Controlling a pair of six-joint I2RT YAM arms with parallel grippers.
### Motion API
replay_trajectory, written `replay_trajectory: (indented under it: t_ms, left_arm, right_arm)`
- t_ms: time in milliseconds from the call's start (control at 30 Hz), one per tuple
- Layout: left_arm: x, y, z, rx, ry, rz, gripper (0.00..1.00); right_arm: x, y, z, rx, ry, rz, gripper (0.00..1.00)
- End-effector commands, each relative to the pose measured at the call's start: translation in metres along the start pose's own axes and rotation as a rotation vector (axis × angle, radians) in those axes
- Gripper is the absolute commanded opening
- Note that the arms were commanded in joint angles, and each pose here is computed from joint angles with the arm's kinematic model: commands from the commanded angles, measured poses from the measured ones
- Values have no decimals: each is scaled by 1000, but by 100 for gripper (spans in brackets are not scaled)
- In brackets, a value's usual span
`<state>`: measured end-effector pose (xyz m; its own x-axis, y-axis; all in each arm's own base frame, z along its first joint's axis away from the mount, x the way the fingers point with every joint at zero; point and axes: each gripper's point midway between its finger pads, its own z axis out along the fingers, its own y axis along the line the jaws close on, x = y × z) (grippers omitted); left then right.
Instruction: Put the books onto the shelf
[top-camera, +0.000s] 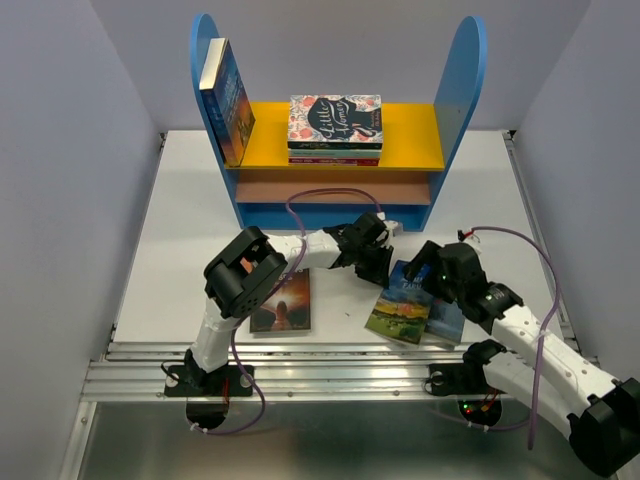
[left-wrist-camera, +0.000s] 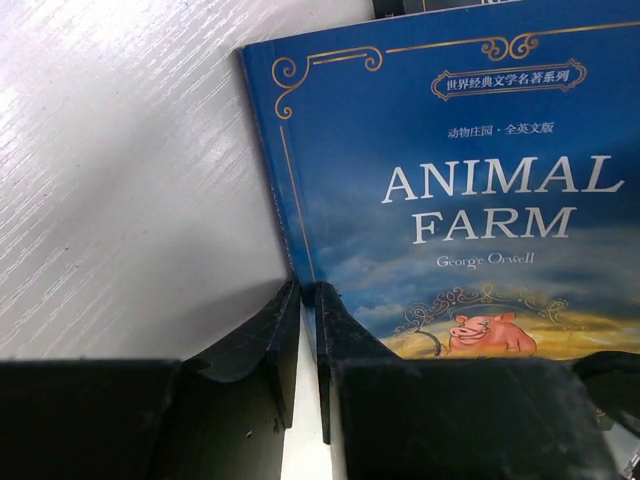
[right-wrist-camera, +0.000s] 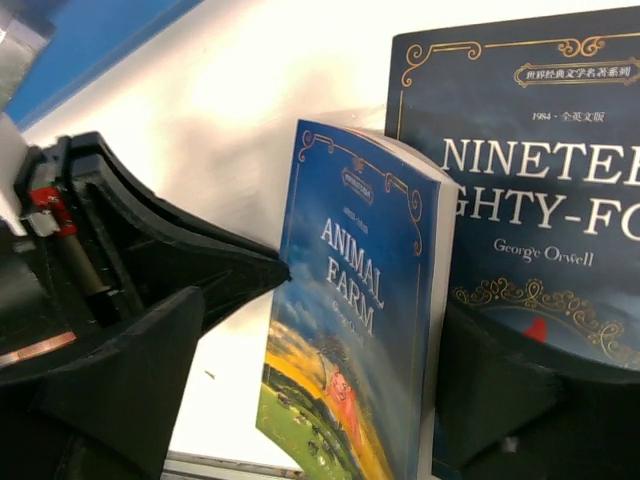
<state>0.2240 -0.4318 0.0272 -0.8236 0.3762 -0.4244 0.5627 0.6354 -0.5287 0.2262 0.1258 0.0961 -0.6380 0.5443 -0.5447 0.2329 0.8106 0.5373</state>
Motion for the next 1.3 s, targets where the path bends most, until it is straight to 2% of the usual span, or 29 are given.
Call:
replay_trajectory:
  t_ms: [0,67,100,167,200,233,267,467,600,700,733,767,833,867,900,1000,1100,1133,1267]
  left_arm:
    - [-1,-1,7,-36,9,25,21]
    - [-5,0,7,-46,6,25,21]
    - [-5,0,7,-46,7,26,21]
    - [-7,-2,6,-41,3,27,21]
    - [-8,-2,6,-41,-1,28,21]
    - [-10,-2,5,-44,-6,25,21]
    - [-12,-3,4,-42,-11,23,21]
    - [-39,-13,-24,-34,-107,28,20]
    - [-66,-22,-60,-33,-218,29,23]
    - [-88,-32,-104,-34,-329,29,36]
    - [-91,-32,-112,-36,-347,26,44]
    - [-94,-29,-122,-46,-370,19,60]
    - [-103,-37,-150,-41,-441,34,75]
    - [-104,-32,-157,-63,-461,35,93]
    - [-105,-33,-165,-67,-481,40,98]
    - [-111,-44,-207,-39,-565,58,99]
    - [-115,-45,-232,-26,-631,69,99]
    - [-120,-44,-255,-14,-691,68,99]
    - [-103,-42,-278,166,-725,82,99]
  right_arm:
    - [-17,42,-2,-141,-24,-15,80]
    - [-15,39,1,-128,-13,-25,67]
    - [-16,40,0,-130,-14,-29,52]
    - [-17,40,-1,-132,-19,-44,38]
    - [-19,40,-2,-127,-29,-52,17]
    - [-21,40,-3,-127,-37,-57,5]
    - [-22,38,-4,-119,-42,-63,1]
    - [-37,55,-17,-181,-82,-107,1]
    - [-55,74,-35,-254,-145,-154,1]
    - [-73,87,-52,-298,-212,-167,1]
    - [-78,90,-56,-307,-231,-171,1]
    - [-83,93,-63,-321,-253,-174,1]
    - [-95,99,-73,-333,-302,-179,1]
    - [-100,102,-79,-346,-328,-179,1]
    - [-104,103,-82,-349,-348,-186,1]
    - [-117,116,-101,-404,-401,-199,1]
    - [-123,129,-114,-471,-433,-224,1]
    - [-124,132,-117,-490,-439,-229,1]
    - [-127,152,-133,-582,-450,-242,1]
